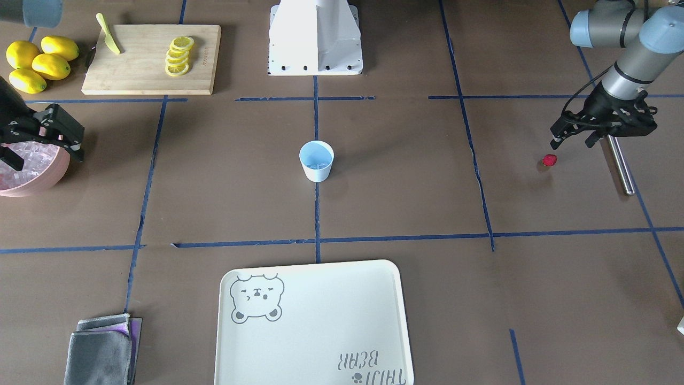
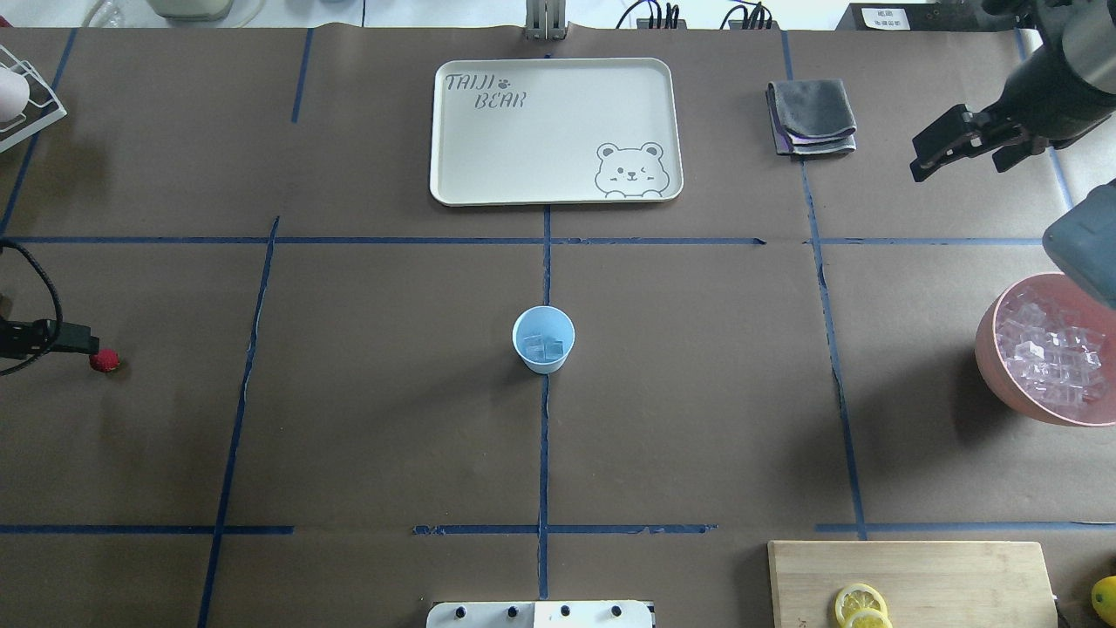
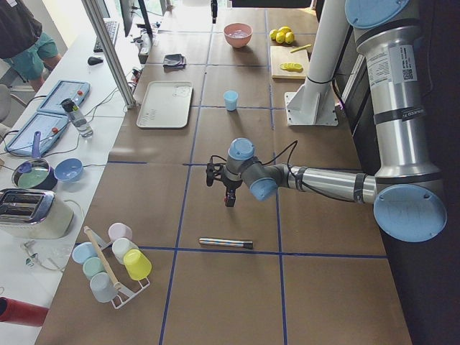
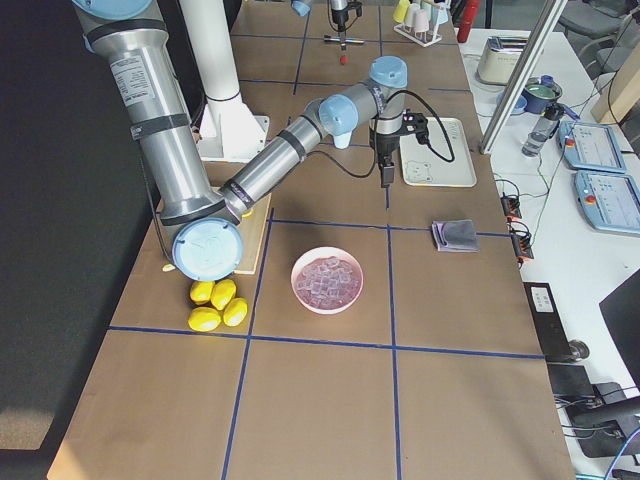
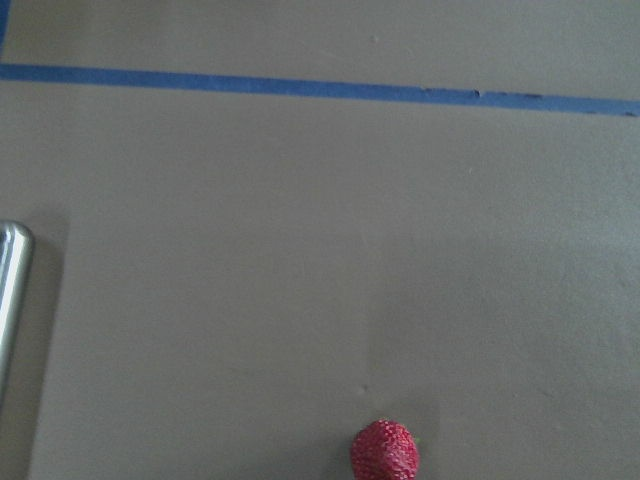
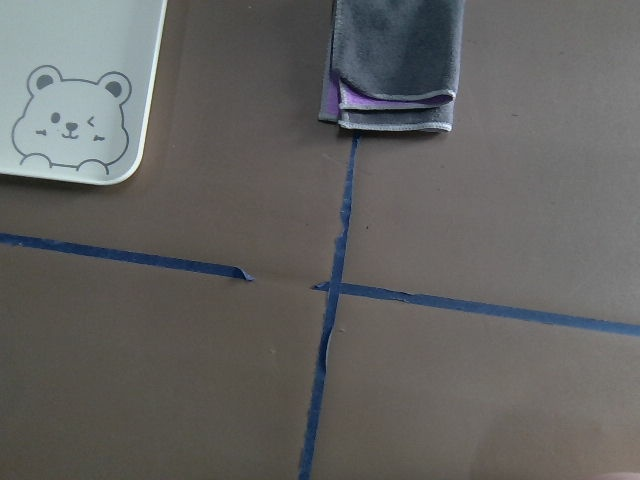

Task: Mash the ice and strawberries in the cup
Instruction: 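Move the right gripper back past the bowl while the left arm reaches toward the strawberry, then lower the left gripper onto the red strawberry and grasp it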

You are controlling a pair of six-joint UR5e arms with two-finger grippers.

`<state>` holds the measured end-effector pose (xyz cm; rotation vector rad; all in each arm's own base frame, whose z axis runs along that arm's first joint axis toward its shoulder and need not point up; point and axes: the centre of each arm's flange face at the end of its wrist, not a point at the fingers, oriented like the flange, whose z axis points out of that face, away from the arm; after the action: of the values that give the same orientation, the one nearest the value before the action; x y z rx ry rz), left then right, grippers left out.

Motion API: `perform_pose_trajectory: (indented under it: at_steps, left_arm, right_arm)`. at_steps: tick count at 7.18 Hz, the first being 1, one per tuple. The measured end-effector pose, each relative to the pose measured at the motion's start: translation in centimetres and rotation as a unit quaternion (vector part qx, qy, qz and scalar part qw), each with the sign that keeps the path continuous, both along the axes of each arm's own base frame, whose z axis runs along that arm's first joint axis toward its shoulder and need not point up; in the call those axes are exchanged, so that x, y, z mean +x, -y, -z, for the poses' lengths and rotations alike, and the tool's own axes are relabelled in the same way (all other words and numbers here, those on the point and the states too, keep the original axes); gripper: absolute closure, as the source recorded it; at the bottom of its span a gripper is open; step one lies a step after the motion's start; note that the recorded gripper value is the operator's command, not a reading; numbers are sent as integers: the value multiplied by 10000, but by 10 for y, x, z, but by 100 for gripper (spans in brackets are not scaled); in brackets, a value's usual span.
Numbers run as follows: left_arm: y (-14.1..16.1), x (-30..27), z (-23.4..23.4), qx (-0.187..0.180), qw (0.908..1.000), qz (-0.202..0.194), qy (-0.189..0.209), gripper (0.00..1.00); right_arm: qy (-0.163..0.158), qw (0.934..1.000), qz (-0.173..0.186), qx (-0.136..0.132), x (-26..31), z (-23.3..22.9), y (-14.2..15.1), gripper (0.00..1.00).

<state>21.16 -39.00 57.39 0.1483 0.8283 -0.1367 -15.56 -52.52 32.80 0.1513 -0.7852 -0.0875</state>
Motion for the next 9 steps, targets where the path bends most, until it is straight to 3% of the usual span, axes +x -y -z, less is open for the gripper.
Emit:
perform_pose_trajectory:
  at_steps: [4,9]
  left_arm:
    - [0,42,-6,-70,9998,103,151,6]
    - [9,50,-20,-116,9997,81,218,19]
  right_arm:
    - [-81,9999,-7,-60,16,-21,-3,0]
    - [-72,9999,-32,-74,16,-20,-3,0]
